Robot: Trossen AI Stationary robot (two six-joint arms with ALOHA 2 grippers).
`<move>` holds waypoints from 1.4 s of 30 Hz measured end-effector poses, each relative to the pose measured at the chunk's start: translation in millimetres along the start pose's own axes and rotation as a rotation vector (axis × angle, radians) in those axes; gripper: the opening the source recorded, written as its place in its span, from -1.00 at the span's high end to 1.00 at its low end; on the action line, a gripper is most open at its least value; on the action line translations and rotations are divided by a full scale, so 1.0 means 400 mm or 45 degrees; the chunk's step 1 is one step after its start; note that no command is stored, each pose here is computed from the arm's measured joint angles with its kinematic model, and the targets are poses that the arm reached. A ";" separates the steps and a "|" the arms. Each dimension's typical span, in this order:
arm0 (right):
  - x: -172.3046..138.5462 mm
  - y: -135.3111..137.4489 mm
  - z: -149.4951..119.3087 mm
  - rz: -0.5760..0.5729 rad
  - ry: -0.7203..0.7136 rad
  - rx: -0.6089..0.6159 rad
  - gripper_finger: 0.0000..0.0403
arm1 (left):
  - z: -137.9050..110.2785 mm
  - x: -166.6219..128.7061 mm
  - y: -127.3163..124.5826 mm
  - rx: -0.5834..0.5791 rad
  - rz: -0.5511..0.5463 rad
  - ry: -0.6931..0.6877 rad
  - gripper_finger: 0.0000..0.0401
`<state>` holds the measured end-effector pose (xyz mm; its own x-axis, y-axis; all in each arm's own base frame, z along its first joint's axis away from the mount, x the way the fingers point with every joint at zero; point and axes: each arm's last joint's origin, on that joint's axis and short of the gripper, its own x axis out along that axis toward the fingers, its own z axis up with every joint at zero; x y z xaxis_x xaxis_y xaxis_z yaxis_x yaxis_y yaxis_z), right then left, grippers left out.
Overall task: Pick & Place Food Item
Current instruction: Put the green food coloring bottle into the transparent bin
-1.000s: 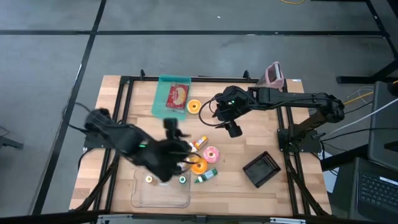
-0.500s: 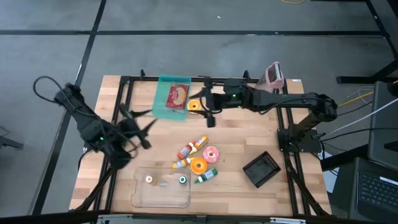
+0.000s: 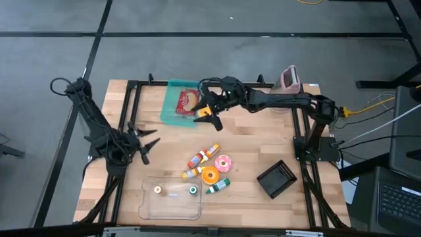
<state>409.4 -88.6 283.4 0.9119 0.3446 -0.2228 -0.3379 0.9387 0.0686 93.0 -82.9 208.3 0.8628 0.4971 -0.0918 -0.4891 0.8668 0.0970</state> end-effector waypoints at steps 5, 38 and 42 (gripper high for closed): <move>-0.057 0.037 0.016 0.021 0.177 0.021 -0.15 | 0.017 0.021 -0.044 -0.017 -0.242 0.058 0.15; -0.156 0.458 -0.327 -0.336 0.208 0.168 -0.15 | 0.023 0.311 -0.090 0.103 -0.785 -0.188 0.21; -0.125 0.482 -0.391 -0.195 0.382 0.220 -0.15 | 0.040 0.316 -0.096 0.104 -0.783 -0.216 0.23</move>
<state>262.3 73.0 155.6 0.8314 0.2048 -0.5165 -0.1352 0.9762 0.1695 222.7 -53.9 208.7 0.9941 -0.1086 0.0025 0.1069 0.9825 0.1522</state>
